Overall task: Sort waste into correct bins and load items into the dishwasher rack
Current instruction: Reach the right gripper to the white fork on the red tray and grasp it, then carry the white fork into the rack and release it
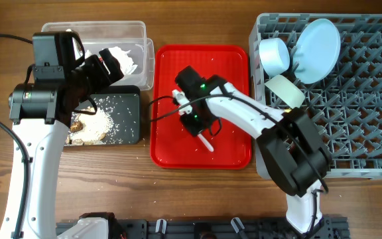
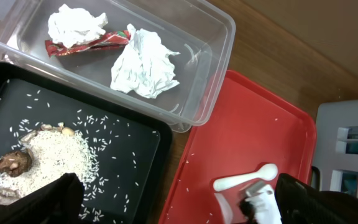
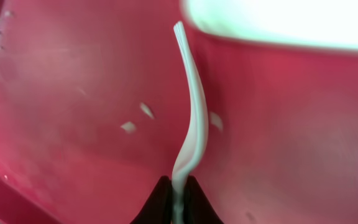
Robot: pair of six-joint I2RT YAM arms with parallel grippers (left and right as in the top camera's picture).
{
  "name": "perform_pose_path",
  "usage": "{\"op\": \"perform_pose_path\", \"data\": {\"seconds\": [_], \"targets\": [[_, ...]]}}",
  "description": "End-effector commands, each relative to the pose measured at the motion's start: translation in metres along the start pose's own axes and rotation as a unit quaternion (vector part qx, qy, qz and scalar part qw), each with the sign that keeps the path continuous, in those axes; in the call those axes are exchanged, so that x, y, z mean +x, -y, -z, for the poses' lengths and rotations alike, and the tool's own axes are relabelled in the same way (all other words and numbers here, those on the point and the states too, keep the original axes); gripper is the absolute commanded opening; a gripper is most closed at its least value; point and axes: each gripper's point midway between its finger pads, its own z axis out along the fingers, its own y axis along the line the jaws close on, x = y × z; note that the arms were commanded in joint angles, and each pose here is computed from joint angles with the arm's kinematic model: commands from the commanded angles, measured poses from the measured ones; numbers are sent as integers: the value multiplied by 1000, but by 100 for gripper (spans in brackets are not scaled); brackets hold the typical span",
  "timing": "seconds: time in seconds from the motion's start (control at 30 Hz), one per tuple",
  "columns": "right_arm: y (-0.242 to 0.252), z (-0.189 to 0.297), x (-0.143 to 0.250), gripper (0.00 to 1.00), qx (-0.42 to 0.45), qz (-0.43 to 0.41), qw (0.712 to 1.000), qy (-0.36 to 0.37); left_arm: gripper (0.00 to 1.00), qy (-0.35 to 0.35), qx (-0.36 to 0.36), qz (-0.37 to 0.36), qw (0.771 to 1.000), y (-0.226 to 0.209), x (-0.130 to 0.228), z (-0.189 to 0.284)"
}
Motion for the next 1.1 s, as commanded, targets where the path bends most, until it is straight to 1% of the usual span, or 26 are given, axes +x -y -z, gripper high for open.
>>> {"op": "perform_pose_path", "data": {"seconds": [0.0, 0.03, 0.07, 0.1, 0.13, 0.17, 0.23, 0.3, 0.33, 0.43, 0.47, 0.53, 0.6, 0.73, 0.77, 0.8, 0.83, 0.87, 0.9, 0.93, 1.0, 1.03, 1.07], "targets": [[6, 117, -38, 4, 12, -48, 990, 135, 100, 17, 0, -7, 1000, 1, -9, 8], [20, 164, -37, 4, 27, -86, 980, 180, 100, 17, 0, -7, 1000, 1, -9, 8], [34, 190, -30, 4, 43, -120, 971, 204, 100, 17, 0, -7, 1000, 1, -9, 8], [57, 220, -17, 4, 68, -174, 955, 232, 100, 17, 0, -7, 1000, 1, -9, 8], [77, 240, -2, 4, 89, -224, 938, 249, 100, 17, 0, -7, 1000, 1, -9, 8], [111, 269, 31, 4, 121, -311, 904, 268, 100, 17, 0, -7, 1000, 1, -9, 8], [148, 294, 73, 4, 156, -385, 866, 276, 100, 17, 0, -7, 1000, 1, -9, 8], [179, 307, 114, 4, 174, -451, 833, 269, 100, 17, 0, -7, 1000, 1, -9, 8], [190, 307, 129, 4, 179, -476, 821, 258, 100, 17, 0, -7, 1000, 1, -9, 8], [219, 290, 170, 4, 191, -533, 796, 214, 100, 17, 0, -7, 1000, 1, -9, 8], [224, 282, 177, 4, 189, -545, 791, 204, 100, 17, 0, -7, 1000, 1, -9, 8], [233, 259, 188, 4, 187, -558, 788, 182, 100, 17, 0, -7, 1000, 1, -9, 8], [239, 228, 193, 4, 191, -534, 809, 156, 100, 17, 0, -7, 1000, 1, -9, 8], [243, 191, 198, 4, 188, -528, 817, 137, 100, 17, 0, -7, 1000, 1, -9, 8], [243, 185, 199, 8, 187, -529, 817, 134, 100, 17, 0, -7, 1000, 1, -9, 8], [243, 184, 200, 16, 187, -529, 817, 133, 100, 17, 0, -7, 1000, 1, -9, 8], [244, 184, 199, 38, 187, -530, 817, 134, 100, 17, 0, -7, 1000, 1, -9, 8], [244, 185, 199, 47, 187, -529, 816, 136, 100, 17, 0, -7, 1000, 1, -9, 8], [244, 188, 198, 54, 188, -529, 816, 139, 100, 17, 0, -7, 1000, 1, -9, 8], [244, 191, 197, 58, 188, -528, 816, 142, 100, 17, 0, -7, 1000, 1, -9, 8], [244, 212, 188, 59, 184, -523, 817, 162, 100, 17, 0, -7, 1000, 1, -9, 8], [242, 223, 182, 59, 178, -514, 821, 174, 100, 17, 0, -7, 1000, 1, -9, 8], [236, 242, 168, 59, 158, -491, 833, 201, 100, 17, 0, -7, 1000, 1, -9, 8]]}}
